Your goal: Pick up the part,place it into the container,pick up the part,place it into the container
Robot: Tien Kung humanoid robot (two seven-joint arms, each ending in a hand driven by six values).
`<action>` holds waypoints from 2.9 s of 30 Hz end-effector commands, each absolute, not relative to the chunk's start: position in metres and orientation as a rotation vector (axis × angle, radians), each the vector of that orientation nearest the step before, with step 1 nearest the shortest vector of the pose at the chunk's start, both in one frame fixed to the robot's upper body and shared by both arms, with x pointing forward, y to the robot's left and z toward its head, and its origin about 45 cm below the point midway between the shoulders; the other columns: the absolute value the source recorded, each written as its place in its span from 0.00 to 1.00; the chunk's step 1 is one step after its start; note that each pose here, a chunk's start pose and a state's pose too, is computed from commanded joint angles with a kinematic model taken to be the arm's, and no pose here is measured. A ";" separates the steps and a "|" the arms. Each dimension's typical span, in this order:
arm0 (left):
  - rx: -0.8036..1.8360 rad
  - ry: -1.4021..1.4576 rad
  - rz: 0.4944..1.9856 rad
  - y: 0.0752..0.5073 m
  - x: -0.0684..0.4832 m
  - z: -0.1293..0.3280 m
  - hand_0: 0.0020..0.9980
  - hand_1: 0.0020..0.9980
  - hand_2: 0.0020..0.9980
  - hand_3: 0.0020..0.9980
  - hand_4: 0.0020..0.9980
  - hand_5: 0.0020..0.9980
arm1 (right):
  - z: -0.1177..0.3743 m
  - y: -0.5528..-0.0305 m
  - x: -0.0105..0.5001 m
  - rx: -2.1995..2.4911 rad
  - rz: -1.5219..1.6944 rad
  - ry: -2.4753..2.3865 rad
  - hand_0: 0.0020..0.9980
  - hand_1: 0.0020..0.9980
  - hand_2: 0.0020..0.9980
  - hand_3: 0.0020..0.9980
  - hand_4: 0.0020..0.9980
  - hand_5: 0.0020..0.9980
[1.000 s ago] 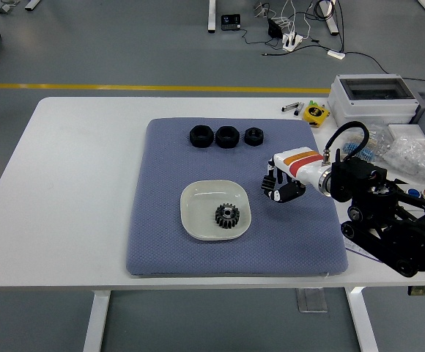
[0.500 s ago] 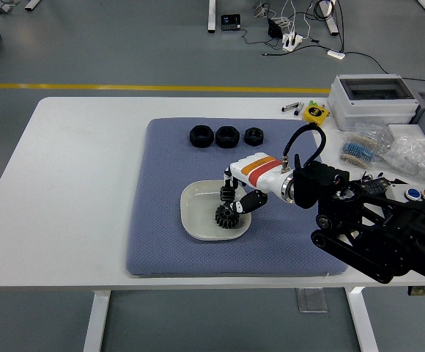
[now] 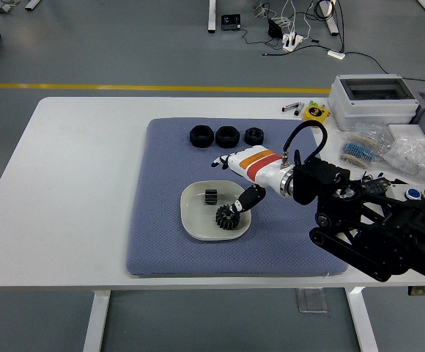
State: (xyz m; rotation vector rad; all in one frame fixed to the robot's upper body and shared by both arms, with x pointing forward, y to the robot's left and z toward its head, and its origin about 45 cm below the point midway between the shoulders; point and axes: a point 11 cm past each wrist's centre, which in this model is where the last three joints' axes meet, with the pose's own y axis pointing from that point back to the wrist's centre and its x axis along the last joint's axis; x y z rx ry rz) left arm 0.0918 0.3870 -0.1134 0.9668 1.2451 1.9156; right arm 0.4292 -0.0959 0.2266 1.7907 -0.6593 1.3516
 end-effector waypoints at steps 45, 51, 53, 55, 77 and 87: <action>0.958 1.234 1.924 0.385 0.094 -0.113 0.72 0.64 0.68 0.58 0.64 0.76 | 0.279 -0.227 0.401 2.828 -0.885 -1.831 0.88 0.83 0.86 0.88 1.00 0.81; 0.965 1.233 1.921 0.385 0.092 -0.114 0.72 0.65 0.68 0.58 0.64 0.76 | 0.272 -0.237 0.396 2.822 -0.877 -1.905 0.91 0.84 0.87 0.88 1.00 0.83; 0.966 1.233 1.920 0.385 0.092 -0.114 0.72 0.64 0.68 0.58 0.64 0.76 | 0.271 -0.239 0.395 2.821 -0.859 -1.911 0.93 0.86 0.88 0.90 1.00 0.86; 0.969 1.232 1.918 0.385 0.092 -0.114 0.72 0.64 0.68 0.58 0.64 0.76 | 0.271 -0.242 0.394 2.820 -0.846 -1.918 0.93 0.86 0.88 0.90 1.00 0.86; 0.970 1.220 1.914 0.384 0.098 -0.113 0.71 0.64 0.67 0.58 0.63 0.77 | 0.257 -0.270 0.391 2.604 -0.448 -2.210 0.95 0.87 0.89 0.89 1.00 0.90; 0.966 1.223 1.914 0.384 0.098 -0.113 0.71 0.64 0.67 0.58 0.63 0.77 | 0.259 -0.271 0.392 2.588 -0.361 -2.212 0.95 0.87 0.89 0.89 1.00 0.93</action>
